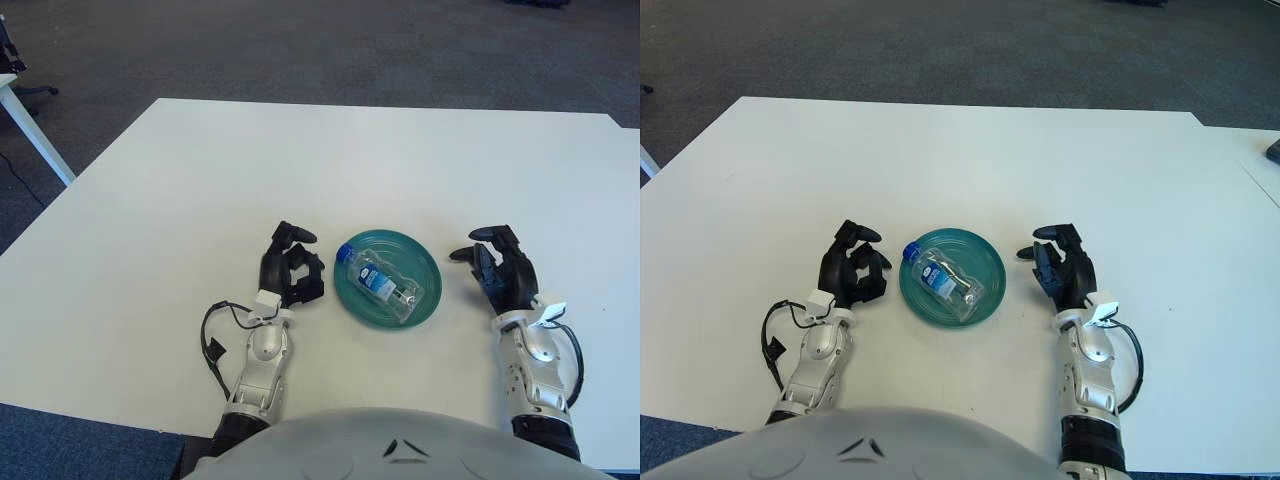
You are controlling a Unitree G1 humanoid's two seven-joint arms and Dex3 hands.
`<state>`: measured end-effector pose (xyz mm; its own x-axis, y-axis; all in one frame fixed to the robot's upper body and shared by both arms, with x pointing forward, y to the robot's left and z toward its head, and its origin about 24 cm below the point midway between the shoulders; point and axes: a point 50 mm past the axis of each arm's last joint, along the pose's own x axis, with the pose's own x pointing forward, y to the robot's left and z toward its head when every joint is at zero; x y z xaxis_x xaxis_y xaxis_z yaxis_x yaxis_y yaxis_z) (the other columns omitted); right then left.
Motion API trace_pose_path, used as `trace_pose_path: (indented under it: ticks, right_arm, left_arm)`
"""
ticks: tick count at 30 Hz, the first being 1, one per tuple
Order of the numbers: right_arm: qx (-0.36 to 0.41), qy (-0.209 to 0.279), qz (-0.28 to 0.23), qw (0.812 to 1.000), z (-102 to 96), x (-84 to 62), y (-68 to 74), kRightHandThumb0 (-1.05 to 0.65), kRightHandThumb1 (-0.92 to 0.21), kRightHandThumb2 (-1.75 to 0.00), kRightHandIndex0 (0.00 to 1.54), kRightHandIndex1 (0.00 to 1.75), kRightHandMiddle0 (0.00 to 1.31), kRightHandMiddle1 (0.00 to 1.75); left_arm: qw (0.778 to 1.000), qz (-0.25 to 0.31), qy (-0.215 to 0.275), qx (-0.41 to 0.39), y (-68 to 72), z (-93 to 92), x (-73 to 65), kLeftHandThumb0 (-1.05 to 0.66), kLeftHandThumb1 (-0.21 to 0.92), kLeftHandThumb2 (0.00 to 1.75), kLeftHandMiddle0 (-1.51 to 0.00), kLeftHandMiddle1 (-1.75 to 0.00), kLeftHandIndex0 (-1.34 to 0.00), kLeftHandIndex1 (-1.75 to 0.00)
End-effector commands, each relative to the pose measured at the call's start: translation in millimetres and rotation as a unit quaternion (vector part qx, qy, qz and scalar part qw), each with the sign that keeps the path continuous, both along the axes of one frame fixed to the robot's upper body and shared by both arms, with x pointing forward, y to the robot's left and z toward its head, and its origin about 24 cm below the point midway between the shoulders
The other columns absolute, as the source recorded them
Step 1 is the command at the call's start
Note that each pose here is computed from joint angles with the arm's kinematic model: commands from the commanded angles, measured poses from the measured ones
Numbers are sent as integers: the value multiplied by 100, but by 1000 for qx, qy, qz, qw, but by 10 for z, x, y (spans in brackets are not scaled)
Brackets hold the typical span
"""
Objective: Put the bottle into the plate.
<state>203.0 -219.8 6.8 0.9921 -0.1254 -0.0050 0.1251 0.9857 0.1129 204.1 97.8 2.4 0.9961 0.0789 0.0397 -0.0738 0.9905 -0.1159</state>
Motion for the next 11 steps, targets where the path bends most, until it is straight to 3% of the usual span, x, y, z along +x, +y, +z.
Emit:
trace_pose_path:
  ticks: [1,11]
  right_arm:
    - [18,49,-2,999,-179,-103,41,-1,-92,-38,44,142,18,162]
    - [18,60,9,998,-197,-148,130,-1,-92,-39,44,142,15,164]
  left_arm:
    - [997,5,67,-22,-107,-183,-134,-45,42,118,-87,-150,-53,-175]
    - [998,-5,64,-28,-104,-192,-149,-43,48,111,-80,-147,-49,-175]
